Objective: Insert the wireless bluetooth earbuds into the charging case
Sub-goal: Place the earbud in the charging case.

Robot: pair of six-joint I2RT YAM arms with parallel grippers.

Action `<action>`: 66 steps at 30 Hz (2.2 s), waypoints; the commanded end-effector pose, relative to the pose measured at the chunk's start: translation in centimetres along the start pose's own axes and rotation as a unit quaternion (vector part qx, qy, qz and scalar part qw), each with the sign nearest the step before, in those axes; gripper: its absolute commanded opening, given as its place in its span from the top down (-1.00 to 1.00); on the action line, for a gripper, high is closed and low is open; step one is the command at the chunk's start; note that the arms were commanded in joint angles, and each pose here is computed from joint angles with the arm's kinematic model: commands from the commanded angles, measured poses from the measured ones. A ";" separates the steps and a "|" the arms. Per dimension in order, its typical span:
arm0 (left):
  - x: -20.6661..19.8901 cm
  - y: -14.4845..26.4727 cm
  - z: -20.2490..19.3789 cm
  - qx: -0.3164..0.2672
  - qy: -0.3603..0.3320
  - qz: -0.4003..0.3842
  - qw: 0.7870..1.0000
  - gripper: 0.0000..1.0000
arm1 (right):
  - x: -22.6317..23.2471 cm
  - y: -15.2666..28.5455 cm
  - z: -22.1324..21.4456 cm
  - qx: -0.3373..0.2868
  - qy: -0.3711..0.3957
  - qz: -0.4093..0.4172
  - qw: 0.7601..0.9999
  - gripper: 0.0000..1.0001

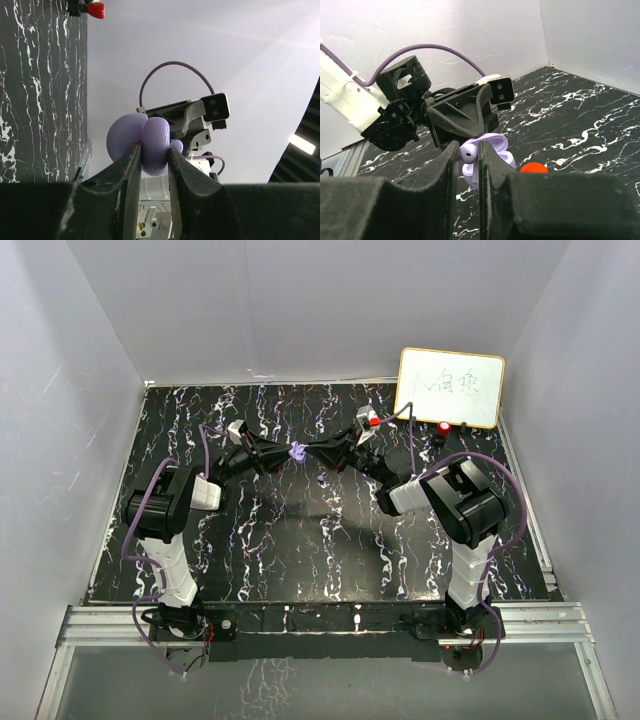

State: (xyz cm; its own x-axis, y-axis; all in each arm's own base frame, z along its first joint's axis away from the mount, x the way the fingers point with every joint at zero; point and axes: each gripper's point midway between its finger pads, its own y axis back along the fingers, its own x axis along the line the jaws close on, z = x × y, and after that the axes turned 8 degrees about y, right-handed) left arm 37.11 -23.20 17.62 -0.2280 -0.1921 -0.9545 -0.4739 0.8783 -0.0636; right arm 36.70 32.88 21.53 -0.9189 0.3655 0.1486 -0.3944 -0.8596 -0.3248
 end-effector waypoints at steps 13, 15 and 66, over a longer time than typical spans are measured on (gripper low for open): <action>-5.5 -0.1 -2.7 0.023 -0.055 -0.098 0.993 1.00 | 2.8 -1.3 9.1 -0.168 0.122 0.041 0.977 1.00; -5.6 0.0 -2.6 0.019 -0.043 -0.106 0.993 1.00 | 2.7 -1.5 9.4 -0.173 0.125 0.039 0.976 1.00; -14.4 0.6 -4.1 0.030 0.025 -0.211 0.977 1.00 | 0.5 -5.3 13.1 -0.239 0.162 0.048 0.956 1.00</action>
State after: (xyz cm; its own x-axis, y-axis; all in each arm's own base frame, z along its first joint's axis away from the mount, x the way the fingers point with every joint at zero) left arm 40.49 -22.90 22.45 -0.2962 -0.4023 -0.8663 -0.6084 0.7786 -0.1536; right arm 41.46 34.98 28.68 -0.9071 0.4188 0.0417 -0.3823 -0.7786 -0.4976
